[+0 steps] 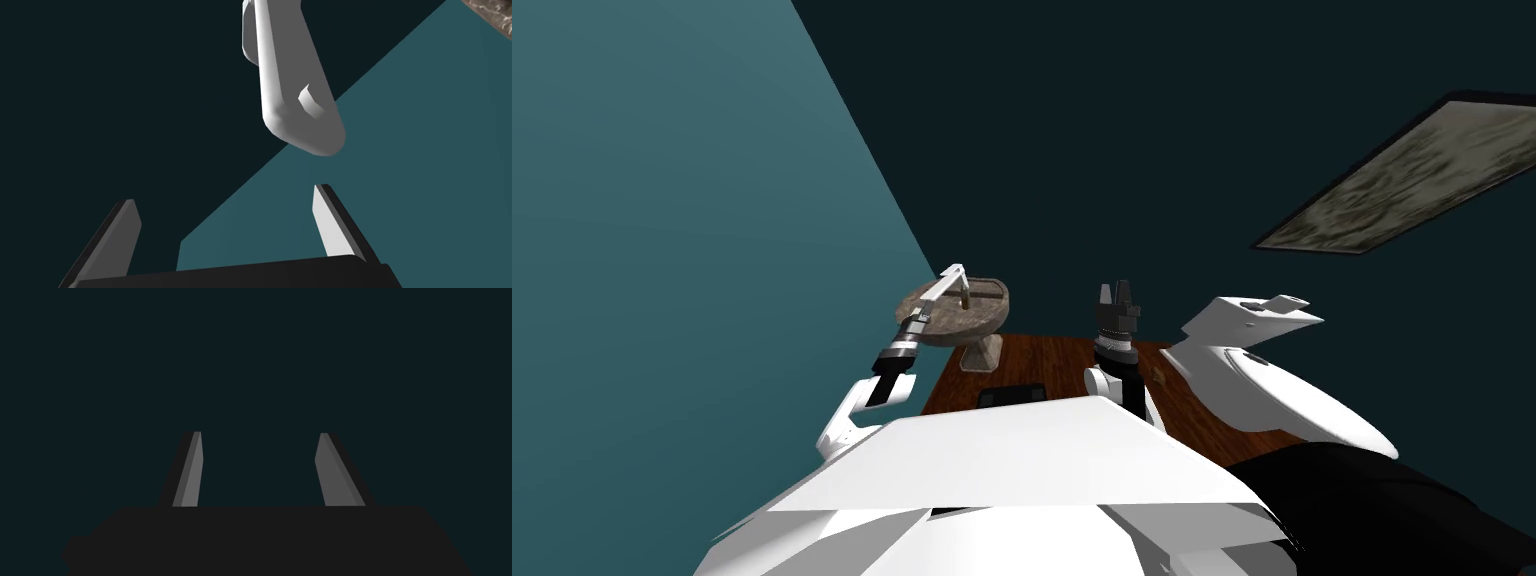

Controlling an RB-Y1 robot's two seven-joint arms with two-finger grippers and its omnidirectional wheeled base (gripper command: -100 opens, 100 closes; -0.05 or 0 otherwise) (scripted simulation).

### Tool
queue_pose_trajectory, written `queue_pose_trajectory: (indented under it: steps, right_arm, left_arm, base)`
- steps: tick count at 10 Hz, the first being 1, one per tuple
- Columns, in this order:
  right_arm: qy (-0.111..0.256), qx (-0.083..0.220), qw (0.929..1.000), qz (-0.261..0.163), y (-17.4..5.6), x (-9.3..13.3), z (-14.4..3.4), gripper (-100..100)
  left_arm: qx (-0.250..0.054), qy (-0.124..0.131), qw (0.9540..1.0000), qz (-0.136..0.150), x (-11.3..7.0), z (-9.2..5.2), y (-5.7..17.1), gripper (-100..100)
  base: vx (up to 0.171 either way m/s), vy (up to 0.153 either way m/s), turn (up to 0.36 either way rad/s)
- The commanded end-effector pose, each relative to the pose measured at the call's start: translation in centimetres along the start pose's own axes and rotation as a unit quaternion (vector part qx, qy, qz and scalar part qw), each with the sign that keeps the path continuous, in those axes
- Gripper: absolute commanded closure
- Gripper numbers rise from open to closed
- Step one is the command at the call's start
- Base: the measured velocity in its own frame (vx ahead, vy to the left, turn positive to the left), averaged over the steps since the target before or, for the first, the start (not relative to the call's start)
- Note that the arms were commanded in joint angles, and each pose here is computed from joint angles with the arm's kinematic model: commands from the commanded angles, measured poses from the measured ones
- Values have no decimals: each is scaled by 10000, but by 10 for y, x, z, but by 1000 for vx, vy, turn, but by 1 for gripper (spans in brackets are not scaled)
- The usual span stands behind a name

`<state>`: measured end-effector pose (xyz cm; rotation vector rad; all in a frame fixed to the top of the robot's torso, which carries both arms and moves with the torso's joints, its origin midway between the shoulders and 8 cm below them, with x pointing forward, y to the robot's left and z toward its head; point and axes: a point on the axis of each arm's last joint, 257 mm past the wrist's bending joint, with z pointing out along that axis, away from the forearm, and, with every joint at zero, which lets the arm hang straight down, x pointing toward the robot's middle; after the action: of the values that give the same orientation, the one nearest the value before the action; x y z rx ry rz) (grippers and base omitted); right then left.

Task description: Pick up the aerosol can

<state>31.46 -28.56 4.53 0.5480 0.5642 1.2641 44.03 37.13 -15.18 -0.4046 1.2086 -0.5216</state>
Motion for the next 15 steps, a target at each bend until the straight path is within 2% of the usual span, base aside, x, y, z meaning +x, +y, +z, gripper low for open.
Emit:
queue_pose_trajectory:
  steps: [1, 2, 3, 4, 5, 6, 8, 9, 11, 12, 15]
  right_arm:
    - [0, 0, 10000, 0, 0, 0, 0, 0]
    - [0, 0, 10000, 0, 0, 0, 0, 0]
    - [0, 1, 10000, -1, 0, 0, 0, 0]
    - [0, 0, 10000, 0, 0, 0, 0, 0]
    - [0, 1, 10000, -1, 0, 0, 0, 0]
    - [0, 0, 10000, 0, 0, 0, 0, 0]
    - [0, 0, 10000, 0, 0, 0, 0, 0]
    - [0, 0, 10000, 0, 0, 0, 0, 0]
    - [0, 1, 10000, -1, 0, 0, 0, 0]
    - [0, 0, 10000, 0, 0, 0, 0, 0]
    - [0, 0, 10000, 0, 0, 0, 0, 0]
  left_arm:
    - [-199, 119, 9992, 324, 5, 3, 21, -100]
    - [-280, 179, 9990, 304, 11, 0, 28, -100]
    - [-408, 259, 9975, 510, 14, 3, 43, -100]
    - [-439, 283, 9974, 502, 16, 1, 46, -100]
    - [-558, 356, 9953, 703, 18, 4, 59, -100]
    - [-596, 386, 9951, 692, 21, 2, 62, -100]
    - [-812, 518, 9895, 1074, 24, 8, 86, -100]
    - [-893, 589, 9887, 1047, 30, 3, 94, -100]
    - [-1118, 745, 9812, 1385, 35, 6, 118, -100]
    - [-1160, 784, 9806, 1369, 39, 4, 122, -100]
    - [-1433, 1003, 9675, 1827, 43, 10, 153, -100]
  base:
    - [-89, 69, -225]
    - [-74, 56, -104]
    - [-81, 49, -167]
    - [-60, 37, -91]
    - [-63, 37, -147]
    - [-50, 33, -104]
    - [-74, 54, -217]
    - [-82, 49, -111]
    - [-66, 44, -224]
    - [-60, 26, -101]
    - [-67, 40, -225]
